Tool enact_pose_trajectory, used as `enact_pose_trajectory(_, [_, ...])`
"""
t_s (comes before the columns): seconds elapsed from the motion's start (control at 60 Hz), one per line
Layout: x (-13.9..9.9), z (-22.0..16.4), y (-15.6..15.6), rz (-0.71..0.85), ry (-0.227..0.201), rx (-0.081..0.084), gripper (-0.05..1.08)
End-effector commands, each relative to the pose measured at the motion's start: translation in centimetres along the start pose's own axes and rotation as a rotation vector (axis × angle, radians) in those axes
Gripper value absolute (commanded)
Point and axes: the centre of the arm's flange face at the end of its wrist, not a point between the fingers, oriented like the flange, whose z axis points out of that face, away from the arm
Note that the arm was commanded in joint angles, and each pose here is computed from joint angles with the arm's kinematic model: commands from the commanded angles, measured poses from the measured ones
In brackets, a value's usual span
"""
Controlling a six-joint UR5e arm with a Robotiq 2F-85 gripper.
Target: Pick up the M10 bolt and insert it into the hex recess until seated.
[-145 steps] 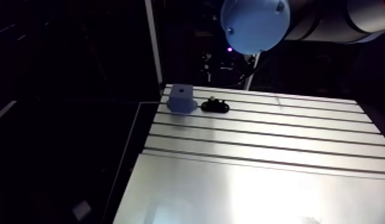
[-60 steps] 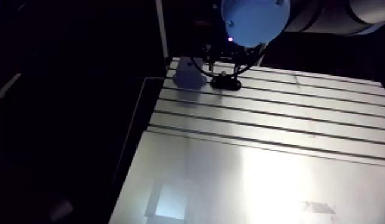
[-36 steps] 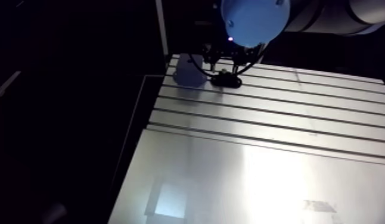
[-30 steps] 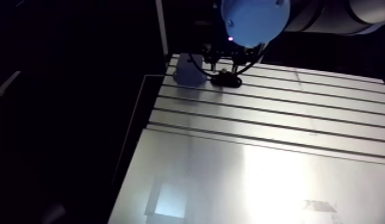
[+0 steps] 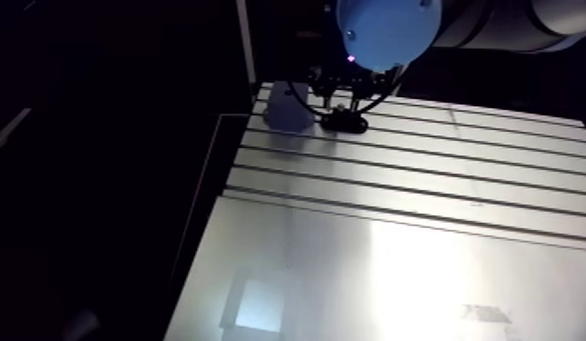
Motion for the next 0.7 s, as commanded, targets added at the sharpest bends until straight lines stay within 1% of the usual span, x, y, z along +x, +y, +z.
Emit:
enact_pose_trajectory(0.017, [0.03,-0.04,0.01,-0.001,0.001,0.0,0.48])
enact_pose_trajectory(0.367, [0.29,-0.24,0.09,-0.001,0.007,0.0,0.53])
enact_pose_trajectory(0.7, [0.31,0.01,0.36,0.003,0.002,-0.001,0.55])
